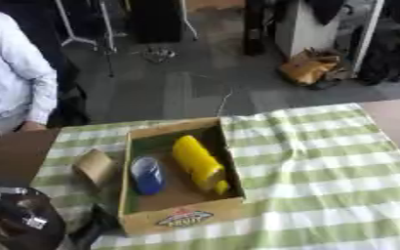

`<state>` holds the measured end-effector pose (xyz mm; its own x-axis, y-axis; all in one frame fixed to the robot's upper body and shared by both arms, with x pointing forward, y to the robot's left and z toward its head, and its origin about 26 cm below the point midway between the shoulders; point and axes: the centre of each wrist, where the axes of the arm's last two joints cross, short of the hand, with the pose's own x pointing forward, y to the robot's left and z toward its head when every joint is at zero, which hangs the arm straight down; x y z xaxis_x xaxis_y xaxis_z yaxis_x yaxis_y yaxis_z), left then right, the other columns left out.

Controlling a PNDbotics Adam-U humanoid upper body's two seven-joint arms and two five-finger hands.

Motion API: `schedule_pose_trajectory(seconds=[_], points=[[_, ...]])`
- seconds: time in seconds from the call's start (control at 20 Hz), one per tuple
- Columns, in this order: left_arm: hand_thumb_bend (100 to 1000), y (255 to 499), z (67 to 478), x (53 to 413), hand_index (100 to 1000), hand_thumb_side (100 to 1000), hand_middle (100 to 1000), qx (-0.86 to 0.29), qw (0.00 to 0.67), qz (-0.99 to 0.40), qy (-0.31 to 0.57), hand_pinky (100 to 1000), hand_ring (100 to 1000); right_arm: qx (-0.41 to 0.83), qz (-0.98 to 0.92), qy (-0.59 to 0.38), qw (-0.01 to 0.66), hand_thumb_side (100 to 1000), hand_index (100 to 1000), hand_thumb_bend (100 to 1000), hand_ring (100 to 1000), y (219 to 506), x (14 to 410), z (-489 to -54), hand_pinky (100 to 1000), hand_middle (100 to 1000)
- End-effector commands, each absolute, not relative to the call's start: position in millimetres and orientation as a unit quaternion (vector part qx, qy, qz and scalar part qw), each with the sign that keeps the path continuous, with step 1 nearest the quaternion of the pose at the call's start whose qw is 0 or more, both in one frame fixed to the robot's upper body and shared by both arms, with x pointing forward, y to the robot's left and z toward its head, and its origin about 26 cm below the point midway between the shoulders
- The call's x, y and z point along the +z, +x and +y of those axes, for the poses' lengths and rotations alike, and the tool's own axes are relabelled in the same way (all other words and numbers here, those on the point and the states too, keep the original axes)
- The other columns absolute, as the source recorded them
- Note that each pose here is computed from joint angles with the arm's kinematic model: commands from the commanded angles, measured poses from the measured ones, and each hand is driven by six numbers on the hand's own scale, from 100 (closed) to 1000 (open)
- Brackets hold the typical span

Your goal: Pick up objects on the table and place them in the box.

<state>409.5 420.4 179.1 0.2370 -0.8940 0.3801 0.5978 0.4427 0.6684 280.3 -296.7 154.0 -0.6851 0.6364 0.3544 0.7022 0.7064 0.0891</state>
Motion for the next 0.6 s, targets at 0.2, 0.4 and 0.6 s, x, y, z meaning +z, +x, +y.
schedule_pose_trajectory(seconds=[0.2,0.4,0.6], points=[[833,405.4,429.9,183.3,1000,431,1000,-0.479,0.768,-0.379,0.194,848,1000,-0.135,-0.917,-0.355,0.123,1000,717,100,947,279.5,161.5,-298.1,766,837],[815,404.9,432.1,179.3,1000,424,1000,-0.475,0.773,-0.374,0.192,737,1000,-0.139,-0.917,-0.353,0.119,1000,716,100,946,279.5,162.0,-298.8,767,833],[806,404.9,435.9,171.6,999,422,1000,-0.469,0.781,-0.37,0.183,696,1000,-0.142,-0.917,-0.353,0.119,1000,713,100,946,279.5,162.2,-299.5,768,824]])
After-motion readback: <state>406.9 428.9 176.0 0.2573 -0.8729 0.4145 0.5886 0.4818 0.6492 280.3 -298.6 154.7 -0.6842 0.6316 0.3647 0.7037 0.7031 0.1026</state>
